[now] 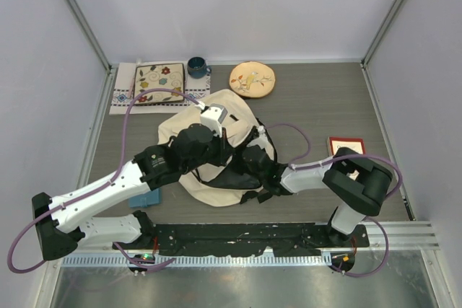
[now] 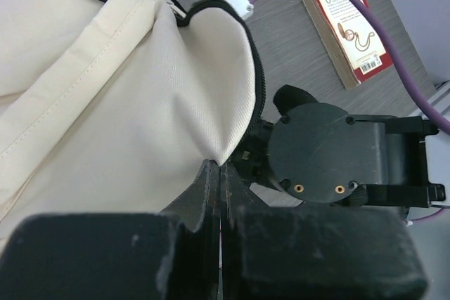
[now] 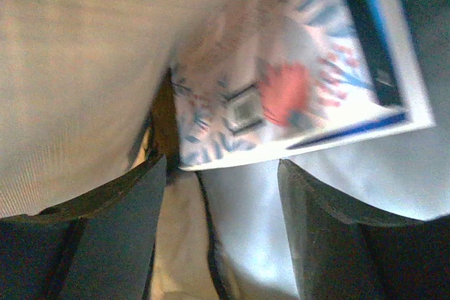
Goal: Pack the student bag
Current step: Place the book in the student bag.
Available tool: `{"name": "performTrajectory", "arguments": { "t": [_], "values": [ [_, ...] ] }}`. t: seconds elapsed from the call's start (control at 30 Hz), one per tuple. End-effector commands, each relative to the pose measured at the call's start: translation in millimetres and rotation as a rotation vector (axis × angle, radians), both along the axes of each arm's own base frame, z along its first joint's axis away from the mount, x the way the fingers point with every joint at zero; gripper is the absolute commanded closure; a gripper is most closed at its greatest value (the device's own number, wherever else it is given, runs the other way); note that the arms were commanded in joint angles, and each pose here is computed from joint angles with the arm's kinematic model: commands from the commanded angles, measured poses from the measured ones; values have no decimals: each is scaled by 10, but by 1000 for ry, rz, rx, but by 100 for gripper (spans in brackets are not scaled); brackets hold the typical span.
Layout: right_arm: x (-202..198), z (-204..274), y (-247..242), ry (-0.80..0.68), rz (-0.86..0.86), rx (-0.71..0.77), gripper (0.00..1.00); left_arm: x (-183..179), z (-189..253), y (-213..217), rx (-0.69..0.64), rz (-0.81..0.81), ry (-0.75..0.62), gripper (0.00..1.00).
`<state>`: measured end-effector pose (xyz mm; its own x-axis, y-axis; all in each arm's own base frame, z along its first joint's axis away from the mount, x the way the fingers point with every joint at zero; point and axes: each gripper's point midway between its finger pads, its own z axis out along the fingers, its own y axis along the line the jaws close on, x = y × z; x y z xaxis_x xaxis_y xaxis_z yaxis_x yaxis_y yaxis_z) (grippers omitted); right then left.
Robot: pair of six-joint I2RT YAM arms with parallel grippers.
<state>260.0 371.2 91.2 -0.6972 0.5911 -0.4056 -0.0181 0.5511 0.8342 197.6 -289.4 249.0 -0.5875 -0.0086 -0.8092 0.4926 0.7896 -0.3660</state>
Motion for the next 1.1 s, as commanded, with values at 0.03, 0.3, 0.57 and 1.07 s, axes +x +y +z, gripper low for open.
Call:
{"name": "performTrajectory", "arguments": {
  "t": [0.03,0.3,0.57,1.07],
  "values": [
    [-69,229,-251,-78,-30,46,28,3,292,-57,-115,3,-54,100],
    [-328,580,-756,-152,-35,4,27,37,216,-11,-105,38,-51,100],
    [-598,806,-1391,-48,-129,-82,27,3,82,21,-74,50,-4,100],
    [-551,1283,-3074,-223,-652,-452,22,-191,-548,-320,-55,-54,194,99]
  ]
}}
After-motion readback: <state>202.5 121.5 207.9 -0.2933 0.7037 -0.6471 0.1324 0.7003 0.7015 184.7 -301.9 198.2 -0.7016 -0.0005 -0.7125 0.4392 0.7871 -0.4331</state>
